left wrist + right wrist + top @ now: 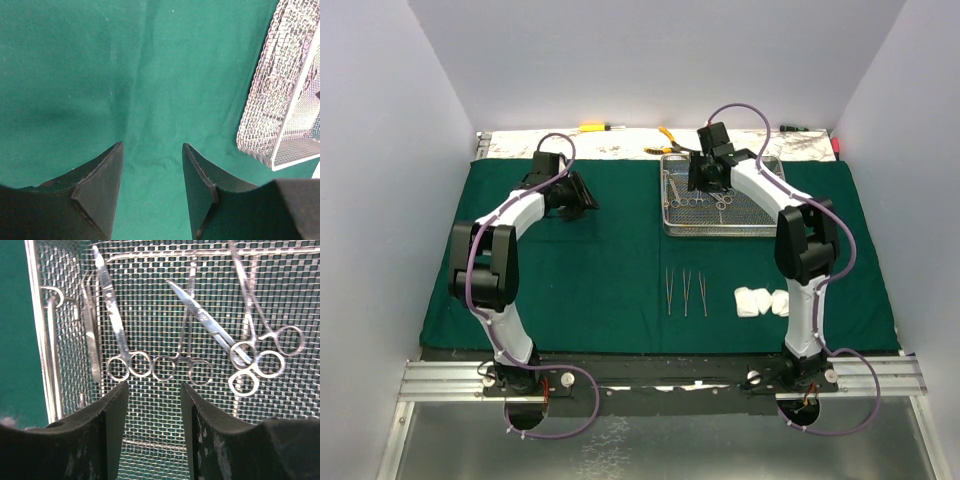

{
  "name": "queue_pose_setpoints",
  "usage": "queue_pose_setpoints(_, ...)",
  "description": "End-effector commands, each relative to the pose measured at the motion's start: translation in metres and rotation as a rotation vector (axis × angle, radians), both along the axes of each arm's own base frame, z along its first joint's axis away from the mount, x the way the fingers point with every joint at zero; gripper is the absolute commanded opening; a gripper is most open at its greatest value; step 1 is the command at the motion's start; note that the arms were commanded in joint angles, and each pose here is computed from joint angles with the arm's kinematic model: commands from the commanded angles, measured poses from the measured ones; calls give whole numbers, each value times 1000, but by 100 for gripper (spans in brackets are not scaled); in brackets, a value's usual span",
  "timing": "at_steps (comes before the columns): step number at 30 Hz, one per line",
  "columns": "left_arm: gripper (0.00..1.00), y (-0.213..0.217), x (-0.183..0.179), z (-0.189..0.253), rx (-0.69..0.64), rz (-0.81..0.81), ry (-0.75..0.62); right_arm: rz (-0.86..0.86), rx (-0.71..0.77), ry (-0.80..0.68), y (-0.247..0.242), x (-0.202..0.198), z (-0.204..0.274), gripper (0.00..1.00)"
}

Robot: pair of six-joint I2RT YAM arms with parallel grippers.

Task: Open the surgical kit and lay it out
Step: Pick up the medical item from the container.

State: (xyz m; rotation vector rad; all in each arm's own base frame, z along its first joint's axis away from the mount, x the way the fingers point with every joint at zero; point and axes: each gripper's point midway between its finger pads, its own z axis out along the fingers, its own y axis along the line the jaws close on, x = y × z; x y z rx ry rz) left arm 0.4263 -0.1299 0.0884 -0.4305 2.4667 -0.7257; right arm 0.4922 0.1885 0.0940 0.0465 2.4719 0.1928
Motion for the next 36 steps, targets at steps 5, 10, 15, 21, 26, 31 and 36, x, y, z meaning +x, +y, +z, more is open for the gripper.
queue_pose_setpoints(5,52,-5,25,-8,-46,45,33,194,147,38,46,5,-11,43)
queue_pose_setpoints(10,51,-8,35,-16,-66,69,61,243,168,24,55,10,-9,40)
queue_pose_setpoints(15,50,-4,39,-27,-56,113,86,324,305,37,85,13,-16,30)
queue_pose_setpoints(21,49,-4,38,-38,-57,133,116,349,377,65,101,18,-29,22)
queue_pose_setpoints(26,48,-5,40,-37,-54,112,109,347,388,50,103,23,-34,22)
queue_pose_setpoints(31,48,-5,45,-35,-42,90,90,349,341,46,99,27,-43,22)
queue_pose_setpoints(36,48,-5,39,-37,-38,88,99,337,284,38,91,33,-60,27)
